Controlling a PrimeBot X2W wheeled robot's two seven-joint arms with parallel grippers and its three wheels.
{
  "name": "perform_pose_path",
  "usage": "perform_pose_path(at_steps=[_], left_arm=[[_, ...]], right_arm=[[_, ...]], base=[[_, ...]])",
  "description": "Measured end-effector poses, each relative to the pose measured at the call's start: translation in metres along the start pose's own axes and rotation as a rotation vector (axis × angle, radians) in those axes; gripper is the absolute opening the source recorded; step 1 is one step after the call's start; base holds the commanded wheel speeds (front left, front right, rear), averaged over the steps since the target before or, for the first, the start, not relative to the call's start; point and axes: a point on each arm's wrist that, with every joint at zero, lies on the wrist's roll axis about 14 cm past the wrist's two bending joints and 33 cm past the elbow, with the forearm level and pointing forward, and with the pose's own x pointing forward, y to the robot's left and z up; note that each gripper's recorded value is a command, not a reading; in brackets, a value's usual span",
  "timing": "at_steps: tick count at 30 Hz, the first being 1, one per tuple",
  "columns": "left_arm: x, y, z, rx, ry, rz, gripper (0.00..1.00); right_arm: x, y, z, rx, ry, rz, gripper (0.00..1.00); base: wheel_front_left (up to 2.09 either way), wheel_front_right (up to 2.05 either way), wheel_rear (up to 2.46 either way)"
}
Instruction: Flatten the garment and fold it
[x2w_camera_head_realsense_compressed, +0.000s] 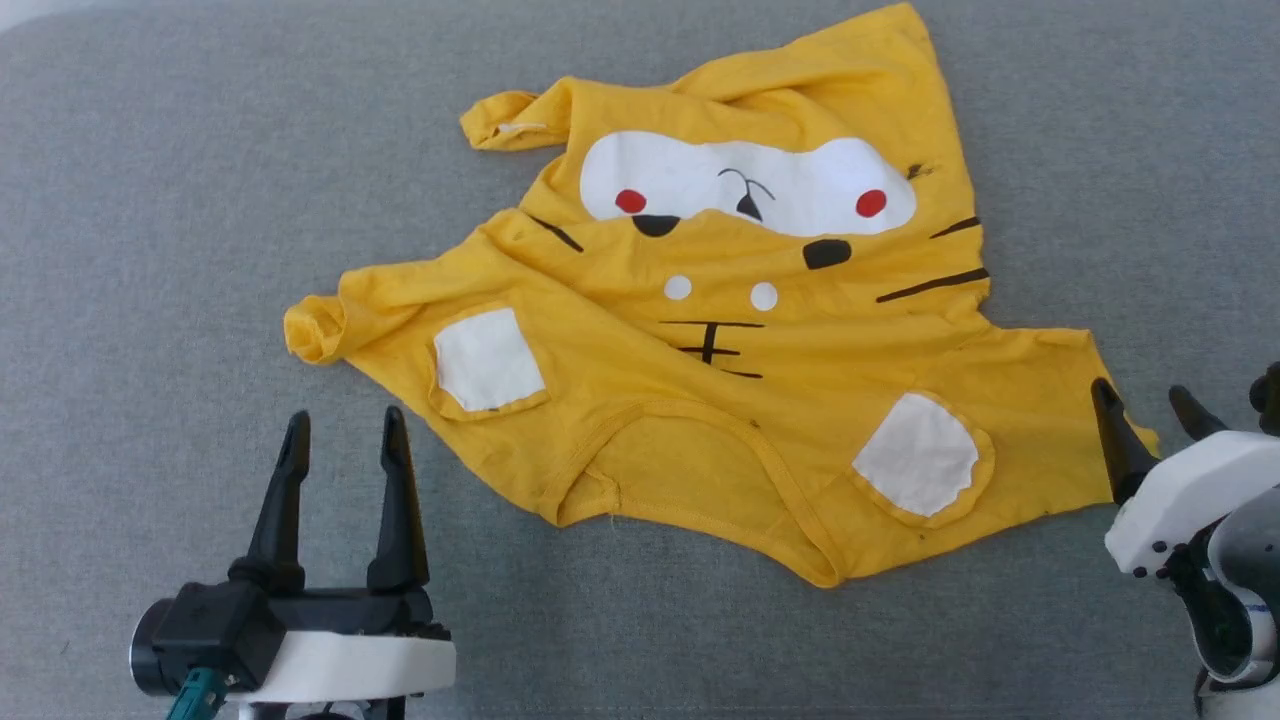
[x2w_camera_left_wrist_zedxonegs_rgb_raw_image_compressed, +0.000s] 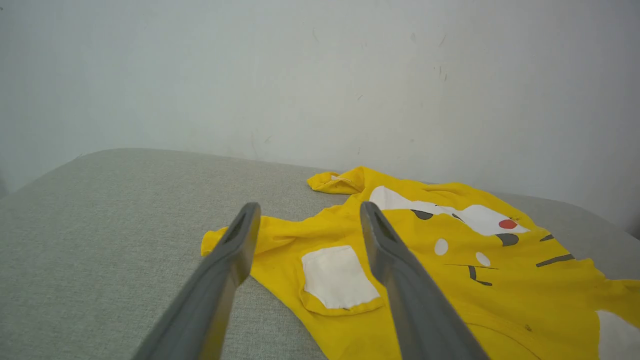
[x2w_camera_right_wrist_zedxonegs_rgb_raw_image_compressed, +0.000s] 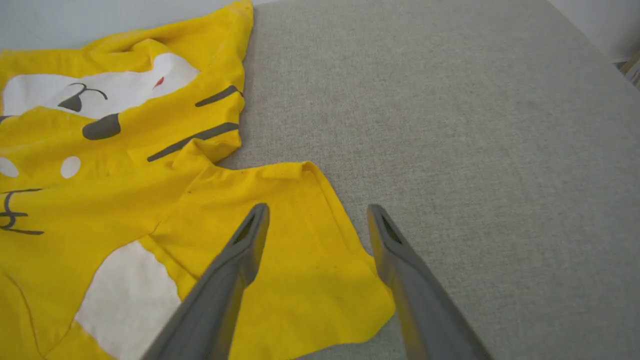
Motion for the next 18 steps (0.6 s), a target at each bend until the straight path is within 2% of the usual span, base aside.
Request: perform_pose_path(at_steps=[5,13,14,15,16,17,18], left_arm=[[0.004,0.004,-0.006,0.004,0.015,0.009,1.0],[-0.001,0.015,-0.011,0.017,0.035,0.041,1.0],[-0.001,0.016,-0.011,0.018,0.036,0.044,1.0],[-0.001,0.017,-0.011,0.02,0.036,0.047,1.0],[-0.001,0.018,-0.011,0.021,0.035,0.05,1.0],[-0.001,0.018,-0.01,0.021,0.033,0.051,1.0],[0.0,0.018,-0.009,0.022,0.029,0.051,1.0]], right_arm=[[0.009,-0.007,-0.03,-0.043,0.2,-0.02,1.0],[0.017,-0.01,-0.057,-0.088,0.332,-0.021,1.0],[0.018,-0.009,-0.06,-0.089,0.342,-0.019,0.78],[0.018,-0.009,-0.061,-0.091,0.347,-0.018,0.42],[0.019,-0.008,-0.061,-0.092,0.348,-0.016,0.15],[0.02,-0.007,-0.061,-0.091,0.344,-0.015,0.0],[0.021,-0.007,-0.06,-0.091,0.338,-0.012,0.0]], base=[[0.0,0.0,0.0],[0.0,0.0,0.0],[0.0,0.0,0.0],[0.0,0.0,0.0],[0.0,0.0,0.0],[0.0,0.0,0.0],[0.0,0.0,0.0]])
